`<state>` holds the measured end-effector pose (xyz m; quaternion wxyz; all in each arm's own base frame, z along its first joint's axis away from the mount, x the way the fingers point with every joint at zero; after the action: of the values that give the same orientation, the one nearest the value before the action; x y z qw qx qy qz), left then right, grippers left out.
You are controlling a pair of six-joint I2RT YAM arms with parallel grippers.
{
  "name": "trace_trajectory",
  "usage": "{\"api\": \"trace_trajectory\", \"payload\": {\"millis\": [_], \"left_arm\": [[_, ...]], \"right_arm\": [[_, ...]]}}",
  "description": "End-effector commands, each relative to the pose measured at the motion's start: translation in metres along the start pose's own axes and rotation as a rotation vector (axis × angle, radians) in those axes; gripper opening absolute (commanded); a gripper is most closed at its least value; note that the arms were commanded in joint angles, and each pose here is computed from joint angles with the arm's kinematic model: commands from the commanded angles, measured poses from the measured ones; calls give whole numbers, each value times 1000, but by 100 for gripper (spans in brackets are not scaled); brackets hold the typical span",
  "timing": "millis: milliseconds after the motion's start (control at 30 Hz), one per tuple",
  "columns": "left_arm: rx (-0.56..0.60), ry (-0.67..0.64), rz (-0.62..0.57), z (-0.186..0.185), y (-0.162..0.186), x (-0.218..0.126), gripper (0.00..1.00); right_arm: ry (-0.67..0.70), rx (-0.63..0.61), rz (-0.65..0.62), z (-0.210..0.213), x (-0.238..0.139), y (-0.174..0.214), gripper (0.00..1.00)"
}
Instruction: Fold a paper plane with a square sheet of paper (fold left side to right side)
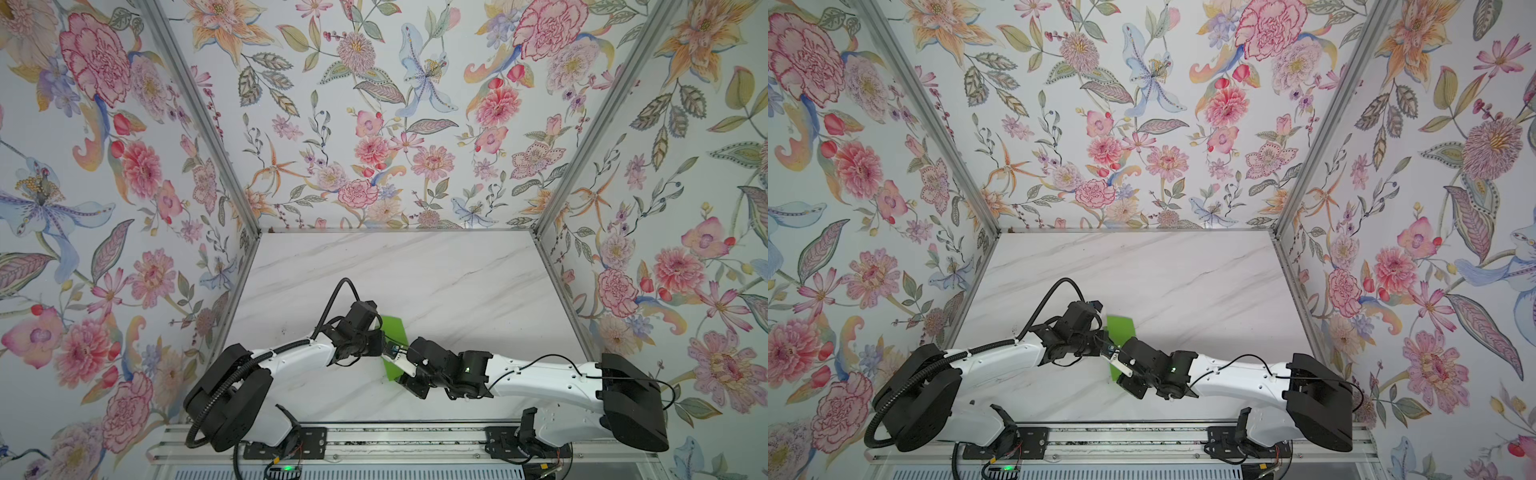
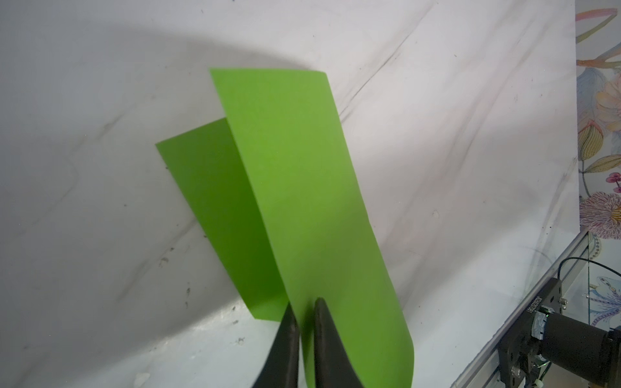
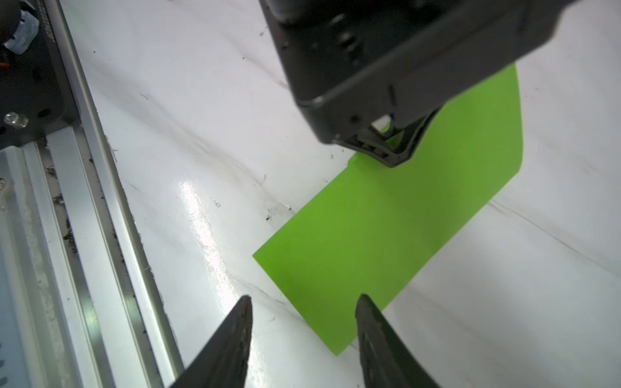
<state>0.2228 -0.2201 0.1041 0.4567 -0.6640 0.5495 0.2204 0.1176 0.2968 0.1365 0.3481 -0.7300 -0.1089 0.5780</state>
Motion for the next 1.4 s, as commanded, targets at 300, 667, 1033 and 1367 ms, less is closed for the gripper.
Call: {"api": "trace_trajectory", "payload": {"millis": [300, 667, 1033, 1367], "left_arm": [[-15, 15, 19, 0, -2, 1, 13], [-13, 16, 19, 1, 0, 0, 13], [-1, 16, 10, 0, -1, -4, 14], [2, -122, -67, 26, -11, -46, 37]], "right_arm": [[147, -221, -3, 23, 35, -1, 52], [172, -221, -25, 20, 28, -1, 19], [128, -185, -32, 20, 21, 1, 0], [-93, 68, -90, 21, 12, -6, 0]]}}
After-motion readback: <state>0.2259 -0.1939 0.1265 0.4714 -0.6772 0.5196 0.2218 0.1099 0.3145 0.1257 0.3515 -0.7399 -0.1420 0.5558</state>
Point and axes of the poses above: each gripper's point midway between its finger pads, its own x axis out along the fingers, its own z axis along the line the jaws close on, y = z × x, the point moved 6 cm from there along -x, back along the fingers, and after that the axes turned 1 degree about -x, right-handed, at the moved point
